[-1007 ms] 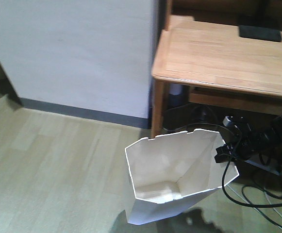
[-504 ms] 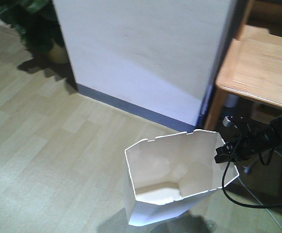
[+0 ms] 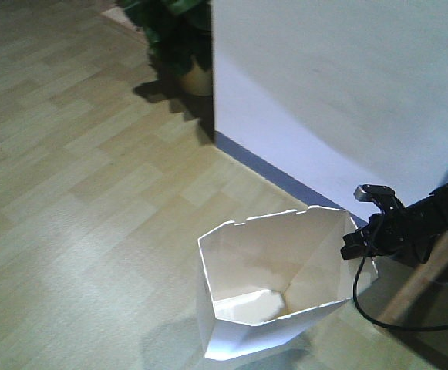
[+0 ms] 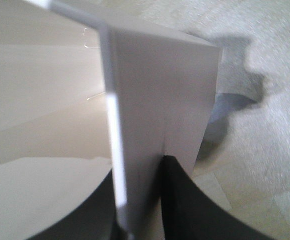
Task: Move trash bin to bedside with robot
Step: 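Drive the base toward the bed while the right gripper holds the bin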
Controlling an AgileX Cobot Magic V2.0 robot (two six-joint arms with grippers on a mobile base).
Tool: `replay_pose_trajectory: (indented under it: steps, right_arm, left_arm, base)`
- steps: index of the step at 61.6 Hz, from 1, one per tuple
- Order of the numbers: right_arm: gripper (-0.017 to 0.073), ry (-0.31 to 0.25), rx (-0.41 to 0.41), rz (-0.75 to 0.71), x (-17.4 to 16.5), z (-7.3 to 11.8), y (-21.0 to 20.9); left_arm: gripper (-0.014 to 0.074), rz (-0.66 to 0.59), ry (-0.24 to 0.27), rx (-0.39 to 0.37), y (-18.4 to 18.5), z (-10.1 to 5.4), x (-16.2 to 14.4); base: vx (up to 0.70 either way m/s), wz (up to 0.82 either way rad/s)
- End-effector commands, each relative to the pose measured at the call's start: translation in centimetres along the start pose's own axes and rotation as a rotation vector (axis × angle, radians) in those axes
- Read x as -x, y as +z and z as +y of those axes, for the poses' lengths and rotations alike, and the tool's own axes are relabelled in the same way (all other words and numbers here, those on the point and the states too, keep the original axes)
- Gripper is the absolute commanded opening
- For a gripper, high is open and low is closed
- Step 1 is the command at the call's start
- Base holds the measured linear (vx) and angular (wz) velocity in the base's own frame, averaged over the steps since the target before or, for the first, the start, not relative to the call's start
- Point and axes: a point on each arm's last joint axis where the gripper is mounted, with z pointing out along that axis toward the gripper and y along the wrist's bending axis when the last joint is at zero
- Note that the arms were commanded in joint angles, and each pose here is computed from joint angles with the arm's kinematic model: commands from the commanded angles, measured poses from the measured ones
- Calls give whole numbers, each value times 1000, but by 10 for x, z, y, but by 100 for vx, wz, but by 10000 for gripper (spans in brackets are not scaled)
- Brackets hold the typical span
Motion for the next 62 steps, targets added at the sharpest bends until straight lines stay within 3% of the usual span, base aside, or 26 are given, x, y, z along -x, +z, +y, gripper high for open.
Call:
replay_pose_trajectory:
  steps: [1,62]
  right_arm:
    - [-3,15,163,-90,22,24,-29]
    - [-3,15,163,-90,22,24,-29]
  left_arm:
    - [-7,-72,-5,5,0,0,1]
    - [-7,-72,-5,5,0,0,1]
  base:
    - [12,58]
    - [18,68]
